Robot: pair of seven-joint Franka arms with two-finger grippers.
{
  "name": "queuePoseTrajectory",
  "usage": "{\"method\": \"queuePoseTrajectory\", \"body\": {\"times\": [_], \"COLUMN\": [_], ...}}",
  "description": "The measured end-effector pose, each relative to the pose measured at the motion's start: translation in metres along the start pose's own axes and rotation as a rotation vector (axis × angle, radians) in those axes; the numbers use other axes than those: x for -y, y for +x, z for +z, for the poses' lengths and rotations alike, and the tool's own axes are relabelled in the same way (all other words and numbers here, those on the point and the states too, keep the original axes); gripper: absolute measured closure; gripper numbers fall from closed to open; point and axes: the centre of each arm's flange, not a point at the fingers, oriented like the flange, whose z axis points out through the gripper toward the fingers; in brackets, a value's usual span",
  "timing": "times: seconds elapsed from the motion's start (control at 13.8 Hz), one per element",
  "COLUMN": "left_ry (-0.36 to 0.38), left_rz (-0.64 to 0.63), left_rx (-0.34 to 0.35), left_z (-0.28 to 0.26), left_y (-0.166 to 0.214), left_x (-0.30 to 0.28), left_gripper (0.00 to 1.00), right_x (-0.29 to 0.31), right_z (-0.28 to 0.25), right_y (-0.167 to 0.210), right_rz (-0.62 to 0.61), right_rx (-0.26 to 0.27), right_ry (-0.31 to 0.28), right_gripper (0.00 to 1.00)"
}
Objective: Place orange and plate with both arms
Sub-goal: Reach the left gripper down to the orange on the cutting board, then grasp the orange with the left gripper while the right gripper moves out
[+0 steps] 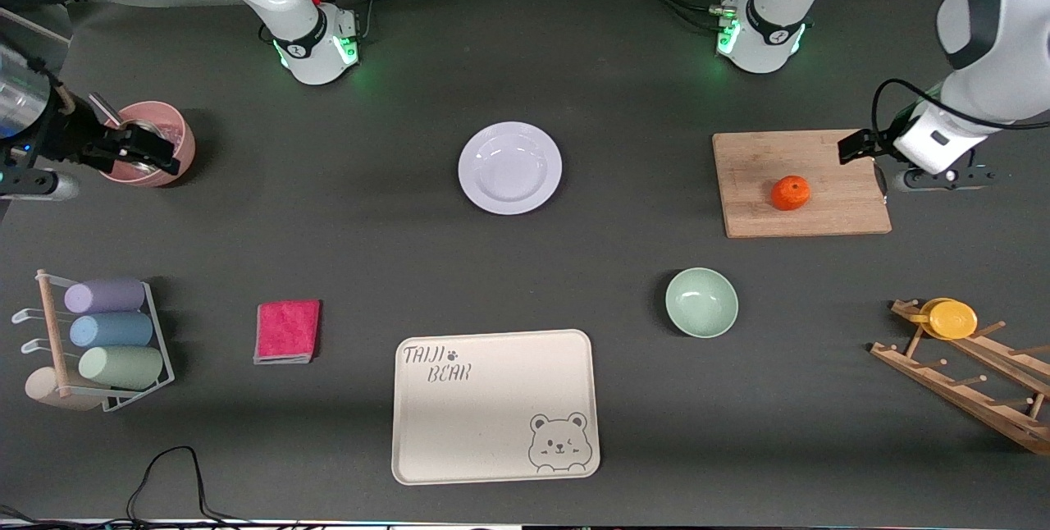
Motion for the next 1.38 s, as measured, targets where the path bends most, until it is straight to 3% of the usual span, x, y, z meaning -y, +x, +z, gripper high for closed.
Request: {"method": "queuePoseTrajectory", "body": {"times": [0.73,1.38], "left_ry": [-0.017,-0.016], "left_rz": [-0.07,-0.089], "left_rx": [-0.033,-0.019], "left_z": [0.13,0.186], "left_y": [-0.021,-0.015], "left_x": [-0.011,-0.022], "left_gripper": [0.0,0.0], "right_x": [0.105,0.106], "right_z": [0.023,0.047], "right_y": [-0.141,-0.164], "right_rz": [-0.044,-0.056], "right_rx": [-0.012,0.036], "right_ry": [0.0,0.042], "right_gripper": [0.0,0.0]}}
